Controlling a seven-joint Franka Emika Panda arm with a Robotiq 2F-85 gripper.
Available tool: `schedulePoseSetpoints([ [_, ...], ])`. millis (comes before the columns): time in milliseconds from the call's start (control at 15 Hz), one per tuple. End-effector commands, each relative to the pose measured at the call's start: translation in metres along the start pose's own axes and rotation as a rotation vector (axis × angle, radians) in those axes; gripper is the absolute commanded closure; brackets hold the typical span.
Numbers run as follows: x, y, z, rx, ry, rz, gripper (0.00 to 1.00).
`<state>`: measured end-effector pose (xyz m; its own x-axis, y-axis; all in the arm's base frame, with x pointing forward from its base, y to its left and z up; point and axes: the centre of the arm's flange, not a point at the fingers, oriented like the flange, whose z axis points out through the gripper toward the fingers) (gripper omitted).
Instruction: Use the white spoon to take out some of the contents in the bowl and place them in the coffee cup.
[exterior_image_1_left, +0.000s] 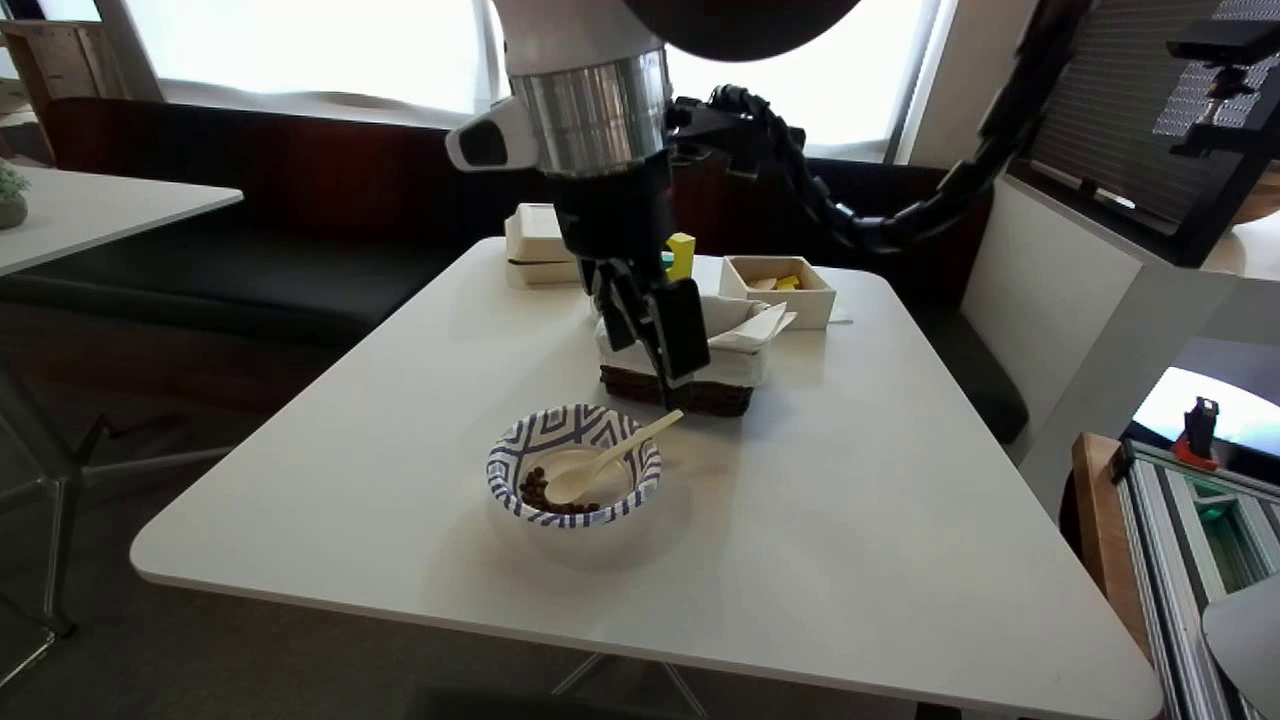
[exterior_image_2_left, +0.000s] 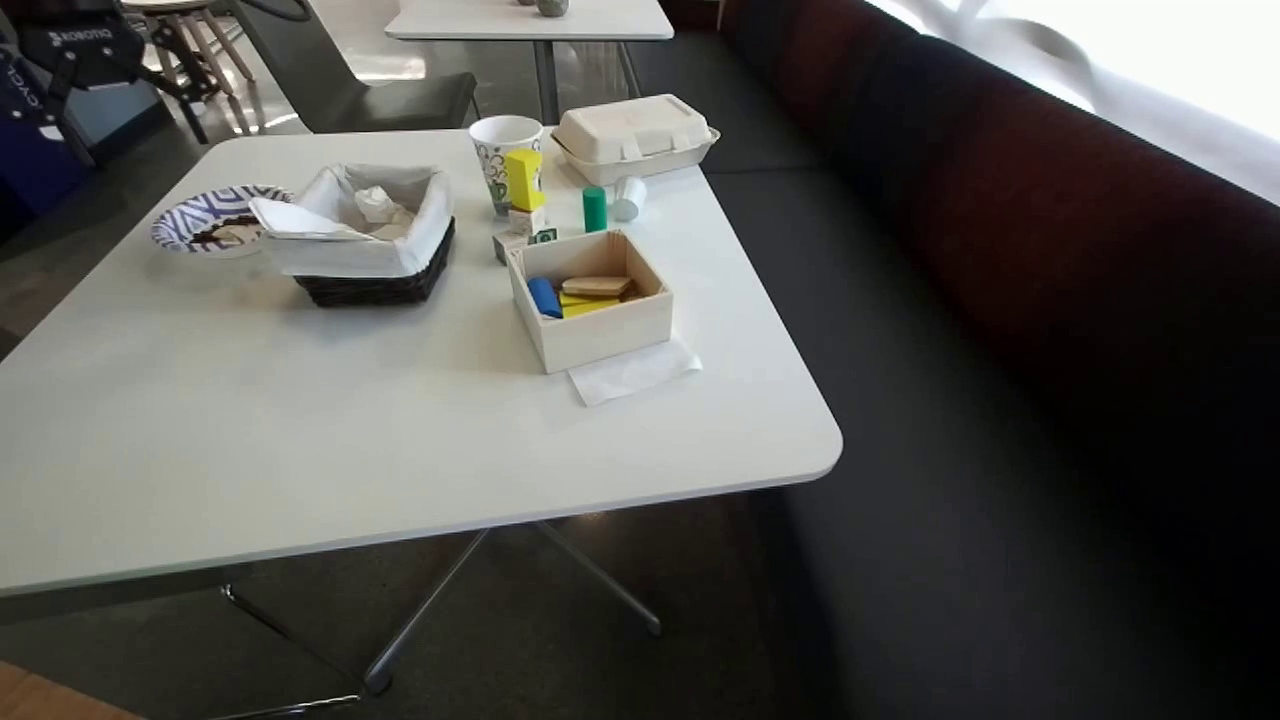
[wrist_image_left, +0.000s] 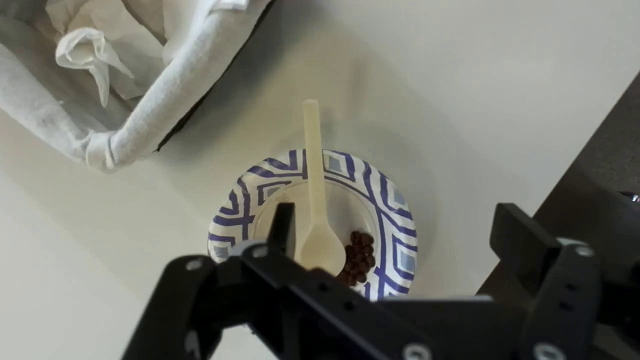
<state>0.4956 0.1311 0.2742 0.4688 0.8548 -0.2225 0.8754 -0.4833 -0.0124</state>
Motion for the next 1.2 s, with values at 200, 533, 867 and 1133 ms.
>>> schedulePoseSetpoints([
  [200, 0.012, 0.023, 0.044, 0.013, 0.041, -0.234, 0.0],
  [533, 0.01, 0.021, 0.044, 0.018, 0.044, -0.227, 0.0],
  [867, 0.017, 0.026, 0.063, -0.039, 0.126, -0.335, 0.0],
  [1133, 0.012, 0.038, 0.082, -0.106, 0.235, -0.365, 0.0],
])
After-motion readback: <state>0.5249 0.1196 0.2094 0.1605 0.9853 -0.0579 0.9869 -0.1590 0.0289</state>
